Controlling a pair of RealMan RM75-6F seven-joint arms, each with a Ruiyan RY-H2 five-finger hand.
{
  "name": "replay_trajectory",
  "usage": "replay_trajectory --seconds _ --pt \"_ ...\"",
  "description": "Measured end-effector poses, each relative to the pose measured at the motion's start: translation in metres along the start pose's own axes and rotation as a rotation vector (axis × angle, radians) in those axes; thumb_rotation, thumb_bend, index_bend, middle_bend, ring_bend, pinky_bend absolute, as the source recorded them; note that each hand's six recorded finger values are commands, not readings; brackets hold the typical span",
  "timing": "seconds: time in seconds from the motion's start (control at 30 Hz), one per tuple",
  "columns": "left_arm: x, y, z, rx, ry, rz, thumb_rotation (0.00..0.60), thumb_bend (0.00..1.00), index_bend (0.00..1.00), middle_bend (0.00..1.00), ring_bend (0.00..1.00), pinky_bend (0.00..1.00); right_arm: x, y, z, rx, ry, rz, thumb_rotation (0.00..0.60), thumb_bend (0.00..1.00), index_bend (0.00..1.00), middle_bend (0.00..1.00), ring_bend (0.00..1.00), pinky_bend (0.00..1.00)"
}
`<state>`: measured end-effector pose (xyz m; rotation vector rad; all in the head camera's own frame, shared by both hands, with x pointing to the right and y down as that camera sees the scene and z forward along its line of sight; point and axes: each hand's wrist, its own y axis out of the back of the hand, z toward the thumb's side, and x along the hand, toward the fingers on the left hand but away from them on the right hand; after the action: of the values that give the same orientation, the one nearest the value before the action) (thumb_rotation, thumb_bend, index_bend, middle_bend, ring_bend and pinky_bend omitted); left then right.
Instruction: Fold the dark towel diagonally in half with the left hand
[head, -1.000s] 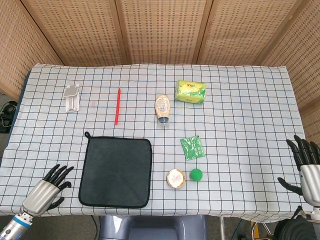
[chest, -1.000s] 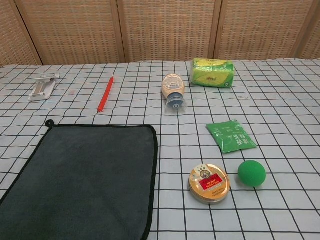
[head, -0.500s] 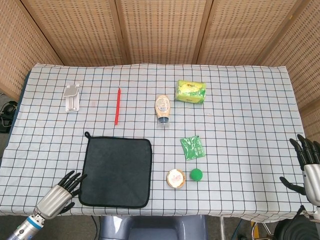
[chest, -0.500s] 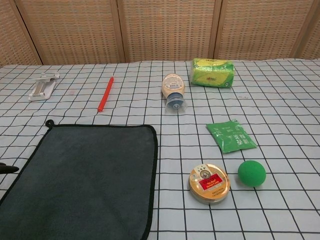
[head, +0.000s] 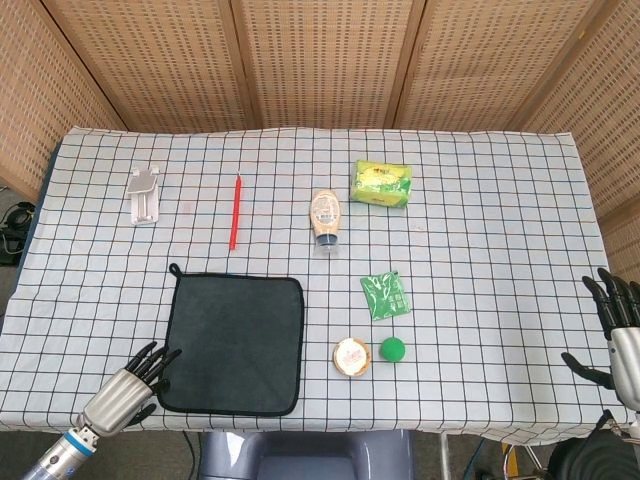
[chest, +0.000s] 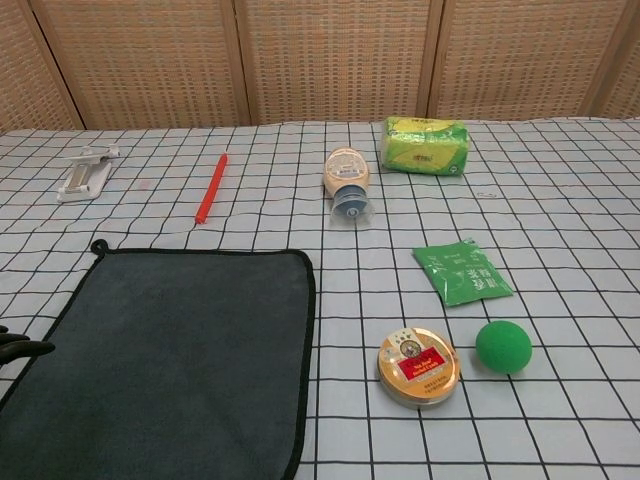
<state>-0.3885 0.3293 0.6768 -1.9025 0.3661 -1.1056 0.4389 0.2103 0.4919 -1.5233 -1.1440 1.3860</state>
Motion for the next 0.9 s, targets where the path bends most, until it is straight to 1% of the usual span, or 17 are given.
replay_trajectory --seconds 0.17,0.3,0.43,0.6,0.9 --pt "0.0017 -0.0009 0.0 0.002 0.003 -0.001 0.6 0.3 0.49 0.0 0.0 0.0 0.0002 0.0006 0.0 -0.002 0.0 -0.001 0.6 0.0 0.0 0.0 0.0 0.0" --pt "0.0022 -0.0008 0.0003 -0.002 0.002 0.0 0.6 0.36 0.51 0.0 0.0 0.0 0.0003 0.0011 -0.0002 -0.004 0.0 -0.002 0.6 0.0 0.0 0.0 0.0 0.0" --pt "0.0024 -0.0002 0.0007 -0.006 0.0 0.003 0.6 0.37 0.51 0.0 0.0 0.0 0.0004 0.0015 -0.0003 -0.004 0.0 -0.003 0.6 0.0 0.0 0.0 0.0 0.0" --pt "0.0038 -0.0013 0.0013 0.0 -0.001 -0.001 0.6 0.43 0.51 0.0 0.0 0.0 0.0006 0.0019 -0.0004 -0.006 0.0 -0.003 0.6 0.0 0.0 0.0 0.0 0.0" --pt "0.0055 -0.002 0.0024 0.004 -0.002 -0.003 0.6 0.44 0.52 0.0 0.0 0.0 0.0008 0.0027 -0.0006 -0.009 0.001 -0.004 0.6 0.0 0.0 0.0 0.0 0.0"
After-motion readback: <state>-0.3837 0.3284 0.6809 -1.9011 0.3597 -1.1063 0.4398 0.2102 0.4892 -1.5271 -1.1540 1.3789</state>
